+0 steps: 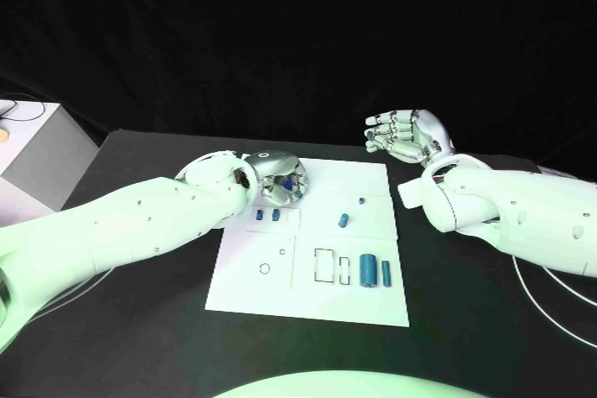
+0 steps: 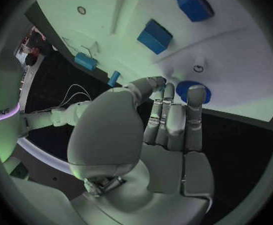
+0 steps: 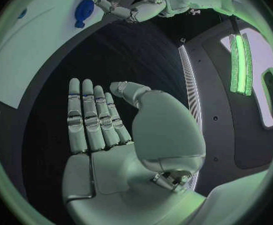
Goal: Assemble the parts on the task board
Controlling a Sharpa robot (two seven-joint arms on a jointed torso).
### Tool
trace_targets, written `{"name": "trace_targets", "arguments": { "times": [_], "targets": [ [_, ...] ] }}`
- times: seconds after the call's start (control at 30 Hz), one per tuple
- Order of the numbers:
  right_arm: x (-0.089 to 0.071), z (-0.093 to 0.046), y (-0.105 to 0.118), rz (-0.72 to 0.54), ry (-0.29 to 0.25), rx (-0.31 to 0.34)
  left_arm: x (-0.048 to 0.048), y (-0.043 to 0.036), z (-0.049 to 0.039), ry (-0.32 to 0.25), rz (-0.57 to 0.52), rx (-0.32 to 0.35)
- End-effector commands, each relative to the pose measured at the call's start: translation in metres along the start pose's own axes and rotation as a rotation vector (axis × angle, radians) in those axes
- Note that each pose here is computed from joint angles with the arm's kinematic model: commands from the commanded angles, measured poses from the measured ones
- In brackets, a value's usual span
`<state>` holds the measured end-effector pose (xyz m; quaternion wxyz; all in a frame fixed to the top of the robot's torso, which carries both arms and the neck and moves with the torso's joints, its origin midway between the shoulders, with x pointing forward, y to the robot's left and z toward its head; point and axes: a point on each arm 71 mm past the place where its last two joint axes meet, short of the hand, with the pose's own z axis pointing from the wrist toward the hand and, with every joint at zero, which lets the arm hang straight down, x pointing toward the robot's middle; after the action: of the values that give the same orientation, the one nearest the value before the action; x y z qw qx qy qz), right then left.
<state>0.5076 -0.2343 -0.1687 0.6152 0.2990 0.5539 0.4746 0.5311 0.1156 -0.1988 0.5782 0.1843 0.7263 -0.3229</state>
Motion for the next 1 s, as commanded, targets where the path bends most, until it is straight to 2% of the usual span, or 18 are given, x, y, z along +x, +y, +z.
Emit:
{"name": "trace_targets", "arguments": {
  "times": [0.03, 0.2, 0.37, 0.5, 0.6, 0.73, 0.83, 1.0],
  "targets": [
    [0.001, 0.000, 0.000, 0.005, 0.030, -0.020, -0.0071, 0.0011, -0.0057, -0.029, -0.119, 0.001],
    [0.001, 0.001, -0.002, 0.004, 0.076, -0.019, -0.0175, 0.0072, -0.0179, -0.009, -0.204, -0.028],
    [0.000, 0.003, -0.008, 0.012, 0.126, 0.016, -0.0256, 0.0106, -0.0290, 0.010, -0.234, -0.044],
    [0.000, 0.004, -0.014, 0.007, 0.197, 0.053, -0.0287, 0.0135, -0.0376, 0.023, -0.241, -0.054],
    [-0.001, 0.004, -0.019, -0.082, 0.285, 0.054, -0.0304, 0.0170, -0.0442, 0.033, -0.243, -0.065],
    [-0.003, 0.004, -0.023, -0.193, 0.345, 0.046, -0.0309, 0.0190, -0.0485, 0.045, -0.228, -0.069],
    [-0.004, 0.004, -0.025, -0.282, 0.364, 0.025, -0.0310, 0.0192, -0.0504, 0.051, -0.198, -0.069],
    [-0.006, 0.005, -0.023, -0.400, 0.360, -0.030, -0.0321, 0.0203, -0.0514, 0.038, -0.150, -0.074]
  ]
}}
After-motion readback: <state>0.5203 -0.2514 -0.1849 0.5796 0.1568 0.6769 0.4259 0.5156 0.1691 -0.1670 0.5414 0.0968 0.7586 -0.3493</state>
